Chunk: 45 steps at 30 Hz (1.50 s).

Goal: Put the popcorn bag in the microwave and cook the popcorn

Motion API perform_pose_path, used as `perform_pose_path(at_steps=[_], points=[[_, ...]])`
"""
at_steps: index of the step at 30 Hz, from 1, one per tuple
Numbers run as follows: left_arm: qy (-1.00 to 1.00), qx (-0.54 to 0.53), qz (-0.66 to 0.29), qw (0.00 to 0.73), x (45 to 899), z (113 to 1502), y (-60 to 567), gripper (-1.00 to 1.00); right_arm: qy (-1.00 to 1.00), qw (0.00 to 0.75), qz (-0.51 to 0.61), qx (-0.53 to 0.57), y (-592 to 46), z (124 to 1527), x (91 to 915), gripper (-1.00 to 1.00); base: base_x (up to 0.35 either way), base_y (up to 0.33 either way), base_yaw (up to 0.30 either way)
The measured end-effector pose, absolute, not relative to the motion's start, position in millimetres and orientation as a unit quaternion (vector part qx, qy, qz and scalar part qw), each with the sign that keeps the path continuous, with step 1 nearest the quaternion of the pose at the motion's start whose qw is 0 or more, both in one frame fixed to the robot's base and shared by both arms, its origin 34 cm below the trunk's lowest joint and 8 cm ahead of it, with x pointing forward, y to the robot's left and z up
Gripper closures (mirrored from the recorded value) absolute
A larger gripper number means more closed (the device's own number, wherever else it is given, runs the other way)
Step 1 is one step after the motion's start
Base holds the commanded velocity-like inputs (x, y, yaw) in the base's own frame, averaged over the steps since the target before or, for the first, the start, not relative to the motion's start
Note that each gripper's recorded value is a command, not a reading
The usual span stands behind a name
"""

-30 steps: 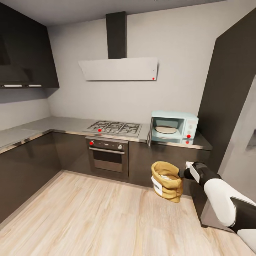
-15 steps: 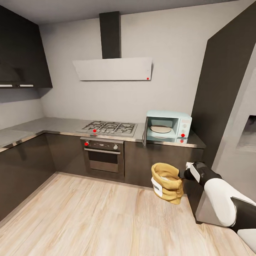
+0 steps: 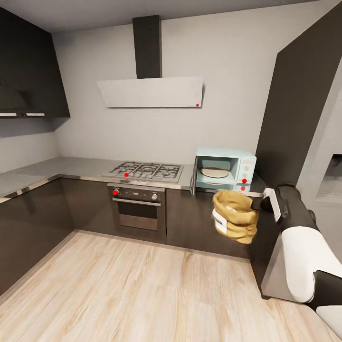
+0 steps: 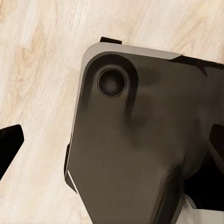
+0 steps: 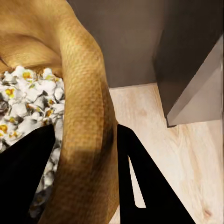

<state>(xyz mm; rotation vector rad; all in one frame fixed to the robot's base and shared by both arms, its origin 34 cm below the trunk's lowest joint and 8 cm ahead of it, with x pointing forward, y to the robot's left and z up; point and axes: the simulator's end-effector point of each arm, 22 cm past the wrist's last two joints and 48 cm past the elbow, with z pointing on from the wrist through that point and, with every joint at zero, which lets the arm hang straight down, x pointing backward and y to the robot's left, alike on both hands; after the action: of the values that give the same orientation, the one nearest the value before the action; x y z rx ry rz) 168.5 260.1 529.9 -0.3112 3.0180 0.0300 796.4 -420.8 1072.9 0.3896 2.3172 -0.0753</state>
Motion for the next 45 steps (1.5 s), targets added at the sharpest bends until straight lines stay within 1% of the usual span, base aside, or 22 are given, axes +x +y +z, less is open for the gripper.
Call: perform_pose_path(at_steps=[4, 12, 17, 21, 25, 28, 36, 45], points=[[0.993, -0.102, 0.010, 0.054, 168.5, 529.9, 260.1, -1.00, 0.893, 0.422, -0.034, 0.154, -422.7, 1105.2, 801.3, 1.00, 0.000, 0.000, 0.000], [0.993, -0.102, 0.010, 0.054, 168.6, 529.9, 260.1, -1.00, 0.888, 0.432, -0.028, 0.154, -419.0, 1131.3, 813.0, 1.00, 0.000, 0.000, 0.000], [0.993, -0.102, 0.010, 0.054, 168.6, 529.9, 260.1, -1.00, 0.906, 0.399, -0.009, 0.142, -399.9, 1139.7, 830.5, 1.00, 0.000, 0.000, 0.000], [0.993, -0.102, 0.010, 0.054, 168.6, 529.9, 260.1, -1.00, 0.907, 0.395, -0.020, 0.145, -401.5, 1155.6, 835.3, 1.00, 0.000, 0.000, 0.000], [0.993, -0.102, 0.010, 0.054, 168.6, 529.9, 260.1, -1.00, 0.919, 0.366, -0.021, 0.141, -395.1, 1147.6, 835.4, 1.00, 0.000, 0.000, 0.000], [0.993, -0.102, 0.010, 0.054, 168.6, 529.9, 260.1, -1.00, 0.922, 0.360, -0.028, 0.142, -394.0, 1144.3, 834.4, 1.00, 0.000, 0.000, 0.000], [0.993, -0.102, 0.010, 0.054, 168.6, 529.9, 260.1, -1.00, 0.917, 0.370, -0.025, 0.144, -393.6, 1153.8, 836.8, 1.00, 0.000, 0.000, 0.000], [0.993, -0.103, 0.009, 0.054, 168.6, 529.9, 258.1, -1.00, 0.899, 0.409, -0.029, 0.152, -402.8, 1187.7, 841.5, 1.00, 0.000, 0.000, 0.000]])
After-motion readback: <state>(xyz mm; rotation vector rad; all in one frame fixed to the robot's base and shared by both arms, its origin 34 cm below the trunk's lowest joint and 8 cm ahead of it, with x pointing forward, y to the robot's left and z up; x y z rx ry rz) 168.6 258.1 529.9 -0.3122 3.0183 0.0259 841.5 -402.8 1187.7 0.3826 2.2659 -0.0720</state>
